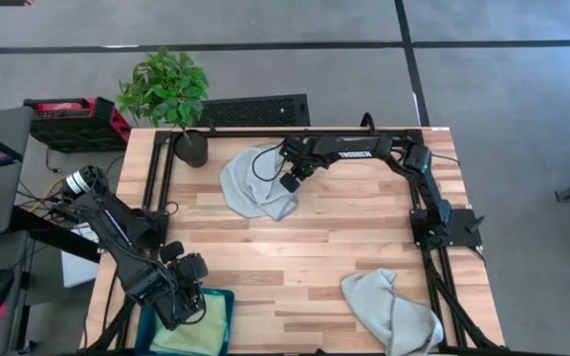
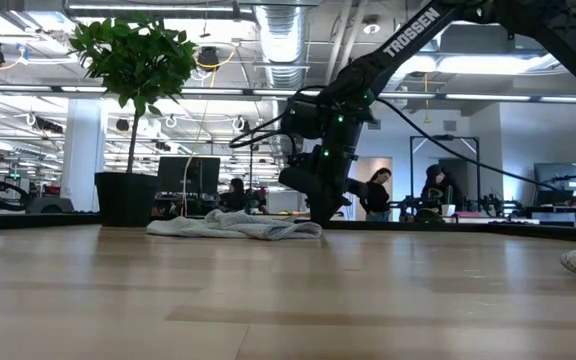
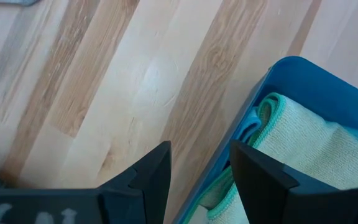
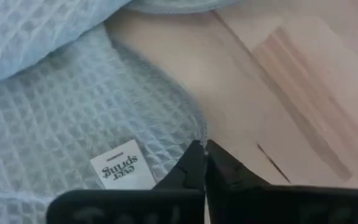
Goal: Fold microfiber towels
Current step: Fold the top grey microfiber cloth
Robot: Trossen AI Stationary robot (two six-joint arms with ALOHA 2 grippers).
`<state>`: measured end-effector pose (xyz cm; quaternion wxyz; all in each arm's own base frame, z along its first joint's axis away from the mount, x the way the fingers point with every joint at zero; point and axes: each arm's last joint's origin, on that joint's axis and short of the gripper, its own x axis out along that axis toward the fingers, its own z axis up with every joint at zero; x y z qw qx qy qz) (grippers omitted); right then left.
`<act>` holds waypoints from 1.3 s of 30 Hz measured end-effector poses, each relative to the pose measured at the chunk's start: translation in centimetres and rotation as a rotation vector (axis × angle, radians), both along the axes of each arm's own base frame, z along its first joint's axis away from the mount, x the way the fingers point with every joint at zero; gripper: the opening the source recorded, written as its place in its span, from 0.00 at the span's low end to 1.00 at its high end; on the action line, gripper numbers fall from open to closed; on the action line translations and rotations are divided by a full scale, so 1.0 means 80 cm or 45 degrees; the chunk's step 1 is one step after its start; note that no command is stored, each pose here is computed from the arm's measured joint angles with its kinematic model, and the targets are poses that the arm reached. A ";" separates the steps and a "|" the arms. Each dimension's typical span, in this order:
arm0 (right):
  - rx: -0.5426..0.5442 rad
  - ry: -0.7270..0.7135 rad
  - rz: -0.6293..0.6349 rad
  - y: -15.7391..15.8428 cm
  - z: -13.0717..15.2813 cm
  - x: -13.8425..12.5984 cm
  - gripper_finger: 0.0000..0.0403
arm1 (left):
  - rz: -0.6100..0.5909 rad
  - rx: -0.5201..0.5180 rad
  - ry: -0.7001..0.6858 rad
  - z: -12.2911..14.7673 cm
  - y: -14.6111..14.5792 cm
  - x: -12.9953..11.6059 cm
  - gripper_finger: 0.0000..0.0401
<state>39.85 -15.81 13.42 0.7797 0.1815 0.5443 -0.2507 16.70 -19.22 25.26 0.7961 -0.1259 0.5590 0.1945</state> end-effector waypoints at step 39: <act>-0.592 0.125 0.292 0.113 0.262 0.033 0.03 | 0.035 0.499 -0.426 -0.074 0.060 0.046 0.39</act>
